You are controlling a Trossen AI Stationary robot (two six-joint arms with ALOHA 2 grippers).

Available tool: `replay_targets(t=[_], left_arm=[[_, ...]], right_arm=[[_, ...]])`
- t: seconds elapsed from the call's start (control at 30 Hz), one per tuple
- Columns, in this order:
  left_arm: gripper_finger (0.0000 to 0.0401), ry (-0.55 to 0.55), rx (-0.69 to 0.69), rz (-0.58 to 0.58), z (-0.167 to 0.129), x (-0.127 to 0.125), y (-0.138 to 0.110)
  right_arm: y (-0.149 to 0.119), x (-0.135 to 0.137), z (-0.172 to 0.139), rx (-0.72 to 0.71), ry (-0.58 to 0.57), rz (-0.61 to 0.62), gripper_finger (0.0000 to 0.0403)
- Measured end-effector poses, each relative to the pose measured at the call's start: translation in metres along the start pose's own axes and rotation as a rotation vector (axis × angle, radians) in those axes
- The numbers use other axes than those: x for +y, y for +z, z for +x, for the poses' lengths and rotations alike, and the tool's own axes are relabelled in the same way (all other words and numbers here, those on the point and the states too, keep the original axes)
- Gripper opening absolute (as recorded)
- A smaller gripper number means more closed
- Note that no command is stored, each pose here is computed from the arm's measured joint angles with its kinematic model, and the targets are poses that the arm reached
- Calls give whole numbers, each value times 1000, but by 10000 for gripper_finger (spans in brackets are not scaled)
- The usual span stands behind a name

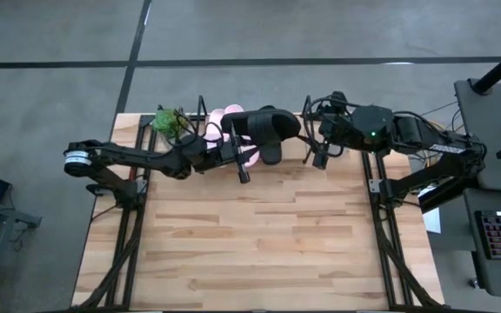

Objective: Pick and place slides into the shelf
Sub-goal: Put the black slides on the shelf

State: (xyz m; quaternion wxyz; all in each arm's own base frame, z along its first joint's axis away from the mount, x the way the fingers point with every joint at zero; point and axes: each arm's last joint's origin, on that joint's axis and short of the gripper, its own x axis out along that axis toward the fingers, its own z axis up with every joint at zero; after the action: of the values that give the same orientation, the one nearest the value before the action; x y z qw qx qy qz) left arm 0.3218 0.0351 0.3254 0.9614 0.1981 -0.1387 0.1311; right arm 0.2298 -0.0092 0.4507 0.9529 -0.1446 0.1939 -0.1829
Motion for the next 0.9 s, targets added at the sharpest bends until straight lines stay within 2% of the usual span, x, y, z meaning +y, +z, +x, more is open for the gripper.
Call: replay_targets(t=[0.2, 0.33, 0.47, 0.6, 0.77, 0.9], left_arm=[[0, -23, -37, 24, 8, -6, -8], [0, -28, -46, 25, 13, -8, -10], [0, -29, -46, 43, 15, -8, -10], [0, -53, -44, 54, 13, -9, -12], [7, -77, -57, 54, 13, -10, -12], [46, -104, -70, 93, 13, -11, -12]], right_arm=[[4, 0, 5, -27, -28, 25, 228], [3, 0, 9, -14, -34, 22, 201], [0, 2, 13, 16, -29, 21, 138], [-3, 1, 14, 47, -30, 5, 39], [-4, -2, 13, 57, -30, 19, 32], [-5, -8, 10, 64, -40, 35, 32]])
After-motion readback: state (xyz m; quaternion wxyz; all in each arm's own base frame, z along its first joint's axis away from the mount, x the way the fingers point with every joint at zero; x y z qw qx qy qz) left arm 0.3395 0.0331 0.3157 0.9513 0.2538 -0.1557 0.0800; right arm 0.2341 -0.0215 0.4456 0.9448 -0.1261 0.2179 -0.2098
